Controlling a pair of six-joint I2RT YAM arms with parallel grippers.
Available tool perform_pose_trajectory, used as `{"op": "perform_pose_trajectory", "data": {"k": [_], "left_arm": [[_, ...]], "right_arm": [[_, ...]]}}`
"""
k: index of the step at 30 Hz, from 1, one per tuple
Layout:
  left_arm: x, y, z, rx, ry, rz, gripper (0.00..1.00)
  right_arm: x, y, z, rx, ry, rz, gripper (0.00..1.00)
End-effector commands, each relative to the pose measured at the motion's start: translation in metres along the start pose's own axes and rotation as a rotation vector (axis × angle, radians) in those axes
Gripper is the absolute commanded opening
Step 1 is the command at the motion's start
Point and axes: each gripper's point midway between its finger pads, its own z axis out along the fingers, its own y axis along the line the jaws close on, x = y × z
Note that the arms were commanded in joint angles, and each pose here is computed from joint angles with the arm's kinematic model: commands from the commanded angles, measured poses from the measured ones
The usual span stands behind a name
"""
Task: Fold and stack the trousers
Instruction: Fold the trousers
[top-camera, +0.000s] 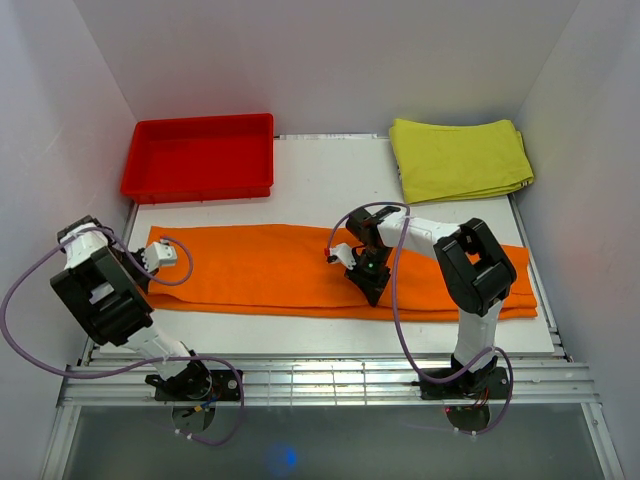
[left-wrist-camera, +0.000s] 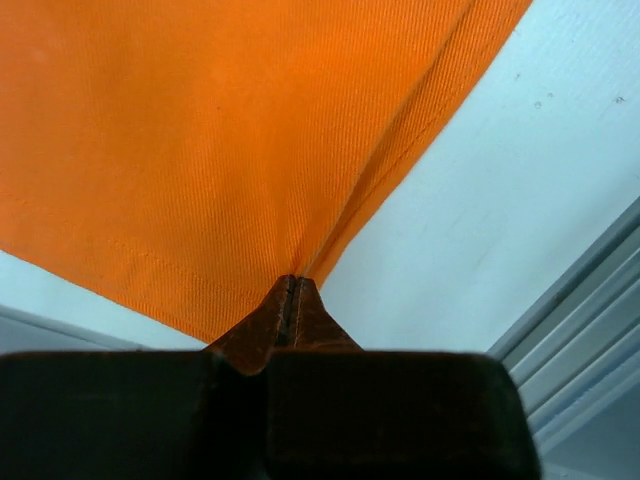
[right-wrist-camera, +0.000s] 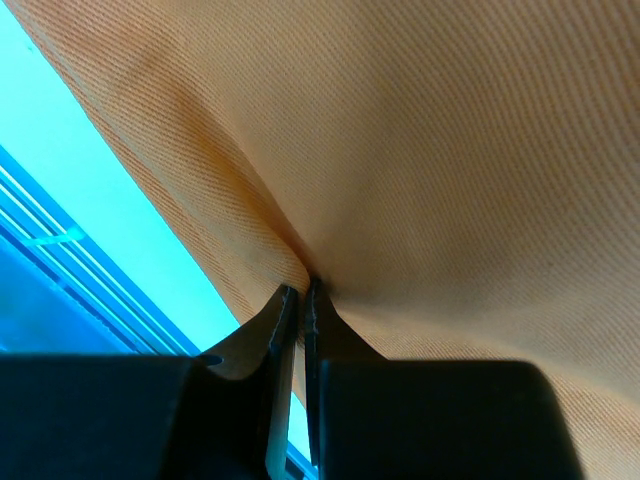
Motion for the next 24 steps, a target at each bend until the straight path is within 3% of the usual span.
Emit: {"op": "perform_pose_trajectory", "data": {"k": [1, 10, 14, 18, 24], "left_arm": [[0.02, -0.011, 0.015, 0.036, 0.068, -0.039, 0.0], [0.067, -0.008, 0.074, 0.081, 0.195, -0.242, 0.0], [0.071, 0.001, 0.077, 0.061, 0.202, -0.294, 0.0], [0.071, 0.006, 0.074, 0.048, 0.204, -0.296, 0.0], [0.075, 0.002, 0.074, 0.055, 0.228, -0.301, 0.0]], "right_arm": [[0.007, -0.018, 0.032, 0.039, 0.049, -0.022, 0.08], [-0.009, -0.016, 0.017, 0.039, 0.018, -0.036, 0.08], [-0.02, -0.003, -0.021, 0.045, -0.045, -0.096, 0.08], [0.003, 0.028, -0.035, -0.03, -0.079, -0.183, 0.08], [0.003, 0.049, -0.054, -0.061, -0.161, -0.275, 0.08]]}}
